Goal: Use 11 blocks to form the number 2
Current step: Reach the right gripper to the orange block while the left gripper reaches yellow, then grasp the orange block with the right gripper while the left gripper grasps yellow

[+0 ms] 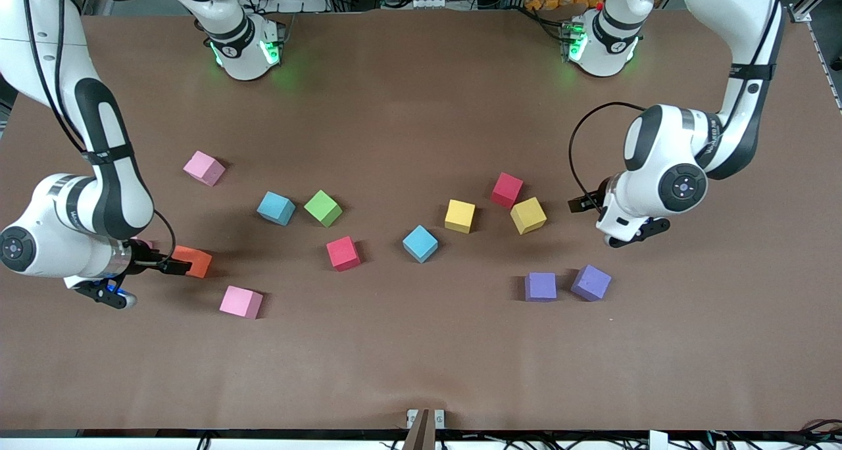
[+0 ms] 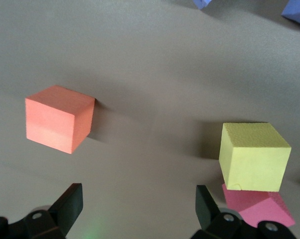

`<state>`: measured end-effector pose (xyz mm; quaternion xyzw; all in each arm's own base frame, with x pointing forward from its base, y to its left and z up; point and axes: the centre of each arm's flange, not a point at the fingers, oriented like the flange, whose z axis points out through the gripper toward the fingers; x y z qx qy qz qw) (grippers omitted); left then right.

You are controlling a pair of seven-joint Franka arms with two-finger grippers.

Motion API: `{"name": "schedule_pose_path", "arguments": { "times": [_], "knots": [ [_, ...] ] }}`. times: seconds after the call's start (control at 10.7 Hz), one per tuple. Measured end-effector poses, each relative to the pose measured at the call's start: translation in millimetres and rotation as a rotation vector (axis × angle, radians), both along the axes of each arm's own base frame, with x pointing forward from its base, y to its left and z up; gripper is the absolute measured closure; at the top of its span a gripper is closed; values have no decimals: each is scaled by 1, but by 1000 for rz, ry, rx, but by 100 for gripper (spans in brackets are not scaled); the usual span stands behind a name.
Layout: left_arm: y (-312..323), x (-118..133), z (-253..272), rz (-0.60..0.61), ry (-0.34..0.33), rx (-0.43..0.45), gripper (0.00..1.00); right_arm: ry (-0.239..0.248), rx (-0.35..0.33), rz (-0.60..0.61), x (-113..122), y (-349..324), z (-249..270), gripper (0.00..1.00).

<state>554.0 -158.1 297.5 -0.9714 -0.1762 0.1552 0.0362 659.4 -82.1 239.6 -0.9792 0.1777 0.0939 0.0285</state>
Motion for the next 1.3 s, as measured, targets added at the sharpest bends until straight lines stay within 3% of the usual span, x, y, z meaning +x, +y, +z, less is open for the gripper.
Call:
{"name": "schedule_pose_path", "arguments": {
  "times": [0.65, 1.3],
  "knots": [
    [-75, -12, -27, 187, -103, 23, 0, -21, -8, 9, 2, 9, -38, 1],
    [-99, -9, -54, 238, -166, -14, 0, -10, -11, 11, -6, 12, -61, 5]
  ]
}}
